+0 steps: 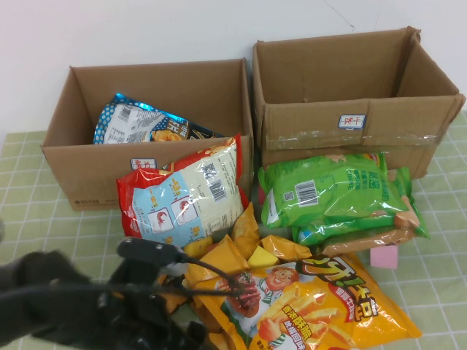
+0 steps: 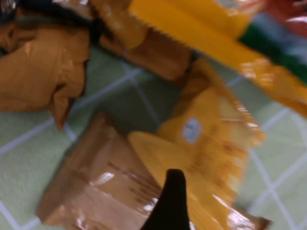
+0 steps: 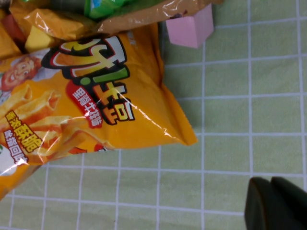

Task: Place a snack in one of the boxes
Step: Pick up the biscuit

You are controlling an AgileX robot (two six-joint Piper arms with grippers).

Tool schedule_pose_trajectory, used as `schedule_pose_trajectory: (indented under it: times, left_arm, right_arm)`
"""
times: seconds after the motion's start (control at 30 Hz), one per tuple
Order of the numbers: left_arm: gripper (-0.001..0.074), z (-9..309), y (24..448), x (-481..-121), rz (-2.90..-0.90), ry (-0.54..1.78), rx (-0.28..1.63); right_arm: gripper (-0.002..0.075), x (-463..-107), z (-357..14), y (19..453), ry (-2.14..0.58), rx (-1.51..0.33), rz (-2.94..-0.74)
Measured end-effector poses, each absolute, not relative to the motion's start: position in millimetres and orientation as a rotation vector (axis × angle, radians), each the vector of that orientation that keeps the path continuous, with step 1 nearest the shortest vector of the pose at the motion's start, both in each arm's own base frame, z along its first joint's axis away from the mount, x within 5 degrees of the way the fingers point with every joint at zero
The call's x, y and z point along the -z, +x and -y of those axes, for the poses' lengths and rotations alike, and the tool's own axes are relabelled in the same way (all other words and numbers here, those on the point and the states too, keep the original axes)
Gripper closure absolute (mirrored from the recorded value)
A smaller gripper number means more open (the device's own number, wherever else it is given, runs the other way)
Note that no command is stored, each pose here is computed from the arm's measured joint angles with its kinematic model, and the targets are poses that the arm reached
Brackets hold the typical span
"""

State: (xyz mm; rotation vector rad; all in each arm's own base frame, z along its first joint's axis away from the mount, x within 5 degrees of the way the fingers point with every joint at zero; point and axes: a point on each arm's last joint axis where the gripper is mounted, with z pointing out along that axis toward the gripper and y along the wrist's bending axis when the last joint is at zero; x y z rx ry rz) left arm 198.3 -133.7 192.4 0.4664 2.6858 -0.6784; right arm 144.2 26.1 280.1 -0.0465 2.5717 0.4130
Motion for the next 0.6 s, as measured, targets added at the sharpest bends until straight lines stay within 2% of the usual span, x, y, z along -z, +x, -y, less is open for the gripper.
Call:
schedule_pose_trajectory:
  times: [0.27, 0.6]
  left_arm:
    - [0.0142, 146.5, 226.1, -160.9, -2.81, 0.473, 0.632]
    - [0.0142, 148.9, 232.8, -156.9, -2.808, 0.474, 0.614]
  right_arm:
    - [0.0728, -280.2, -26.0, 144.4, -0.051, -0.411, -2.569]
    - [0.0728, -280.5, -25.9, 145.0, -0.052, -0.408, -2.562]
